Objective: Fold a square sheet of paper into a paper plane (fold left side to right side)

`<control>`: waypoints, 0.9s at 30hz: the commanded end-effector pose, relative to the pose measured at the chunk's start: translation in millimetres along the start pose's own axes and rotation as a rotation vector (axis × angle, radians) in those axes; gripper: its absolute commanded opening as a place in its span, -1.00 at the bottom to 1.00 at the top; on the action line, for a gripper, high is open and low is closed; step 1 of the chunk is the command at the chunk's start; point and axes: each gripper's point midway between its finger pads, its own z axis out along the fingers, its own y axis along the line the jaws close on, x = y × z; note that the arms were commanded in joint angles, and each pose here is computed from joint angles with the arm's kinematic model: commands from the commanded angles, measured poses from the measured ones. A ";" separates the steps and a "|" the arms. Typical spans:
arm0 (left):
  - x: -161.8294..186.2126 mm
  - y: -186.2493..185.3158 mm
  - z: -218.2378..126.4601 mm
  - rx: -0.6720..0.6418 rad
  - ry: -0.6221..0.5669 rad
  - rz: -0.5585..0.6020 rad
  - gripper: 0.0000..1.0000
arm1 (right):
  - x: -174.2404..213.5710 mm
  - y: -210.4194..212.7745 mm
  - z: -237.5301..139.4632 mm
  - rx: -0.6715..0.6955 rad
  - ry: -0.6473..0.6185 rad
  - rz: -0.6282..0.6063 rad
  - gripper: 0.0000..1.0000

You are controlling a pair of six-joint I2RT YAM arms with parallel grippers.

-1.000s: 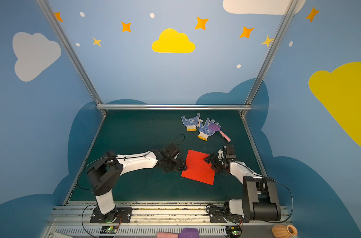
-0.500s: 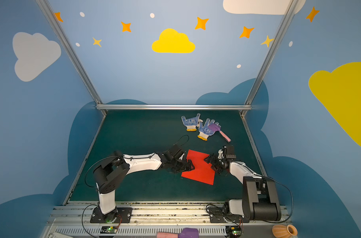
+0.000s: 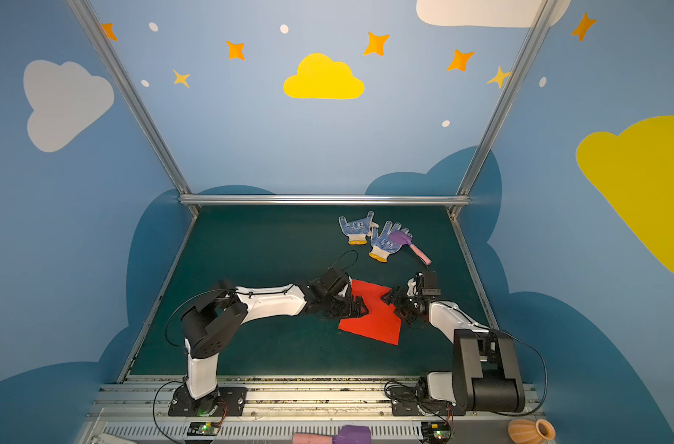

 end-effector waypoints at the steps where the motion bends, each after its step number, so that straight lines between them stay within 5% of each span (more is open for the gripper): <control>1: 6.7 28.5 -22.4 -0.124 -0.057 -0.055 0.85 | 36.0 -31.8 9.6 0.102 0.120 0.060 0.47; 12: 40.9 21.3 -9.3 -0.002 -0.008 -0.187 0.86 | 34.0 -31.1 10.4 0.102 0.117 0.062 0.47; 27: 59.3 30.2 2.4 -0.032 -0.015 -0.206 0.88 | 34.1 -31.0 10.7 0.098 0.120 0.063 0.47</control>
